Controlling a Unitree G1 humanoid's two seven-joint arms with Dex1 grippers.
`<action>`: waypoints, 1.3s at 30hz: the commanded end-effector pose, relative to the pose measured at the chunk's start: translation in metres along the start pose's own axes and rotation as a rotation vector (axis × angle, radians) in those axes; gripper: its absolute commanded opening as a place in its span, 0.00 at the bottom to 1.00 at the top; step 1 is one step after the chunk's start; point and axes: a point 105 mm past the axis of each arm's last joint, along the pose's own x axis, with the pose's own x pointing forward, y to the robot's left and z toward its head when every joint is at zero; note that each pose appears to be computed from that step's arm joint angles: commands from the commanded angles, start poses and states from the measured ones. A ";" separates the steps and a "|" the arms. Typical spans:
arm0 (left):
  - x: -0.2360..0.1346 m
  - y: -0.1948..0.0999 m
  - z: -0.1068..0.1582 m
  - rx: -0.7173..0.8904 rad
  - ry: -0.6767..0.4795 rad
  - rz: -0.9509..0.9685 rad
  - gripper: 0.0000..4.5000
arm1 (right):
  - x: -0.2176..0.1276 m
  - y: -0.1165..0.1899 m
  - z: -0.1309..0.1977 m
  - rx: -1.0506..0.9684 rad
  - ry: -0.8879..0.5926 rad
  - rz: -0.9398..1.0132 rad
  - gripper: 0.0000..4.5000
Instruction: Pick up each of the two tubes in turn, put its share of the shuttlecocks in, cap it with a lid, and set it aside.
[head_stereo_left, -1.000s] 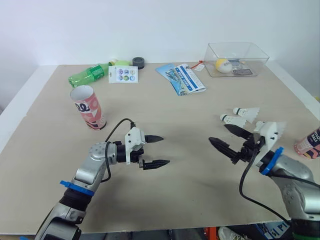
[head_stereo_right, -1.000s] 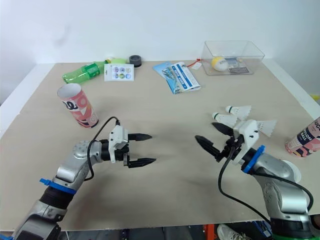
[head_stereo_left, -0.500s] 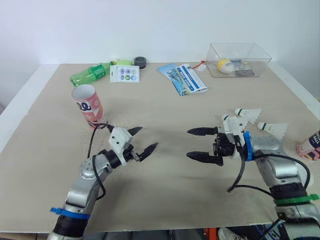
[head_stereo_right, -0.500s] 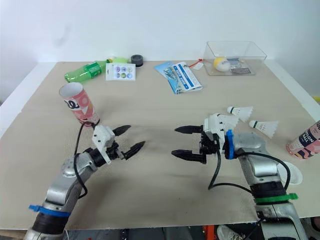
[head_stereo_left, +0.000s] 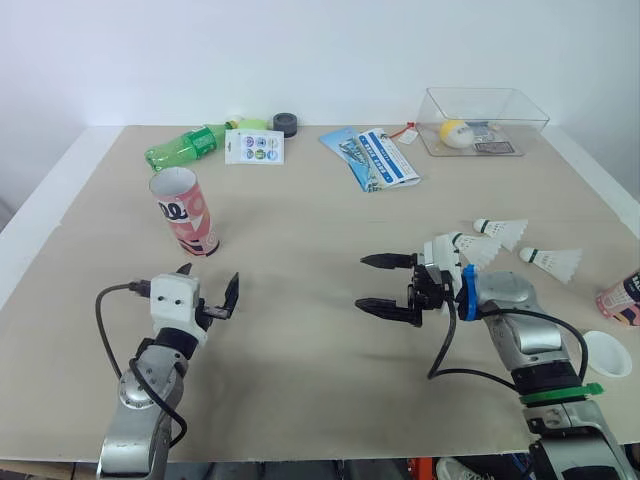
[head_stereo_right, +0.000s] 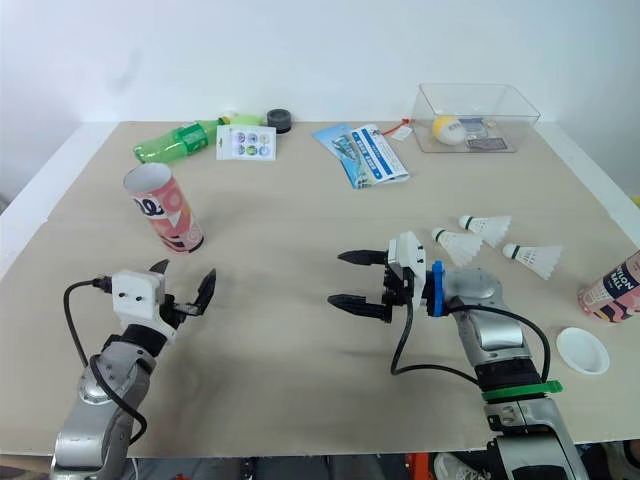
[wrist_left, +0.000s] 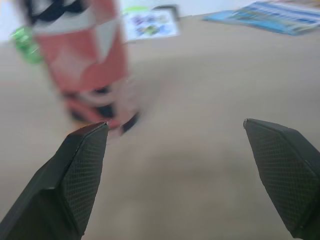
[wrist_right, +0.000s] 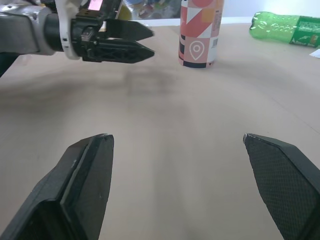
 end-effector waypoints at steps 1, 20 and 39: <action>0.008 0.014 0.005 -0.057 -0.016 0.068 1.00 | -0.003 -0.002 0.010 -0.055 -0.008 -0.031 0.99; 0.059 0.057 -0.014 -0.032 0.068 0.083 1.00 | 0.001 0.004 0.024 -0.073 -0.088 -0.043 0.99; 0.096 0.065 -0.022 -0.003 0.079 -0.016 1.00 | 0.000 0.011 0.027 -0.097 -0.067 -0.050 0.99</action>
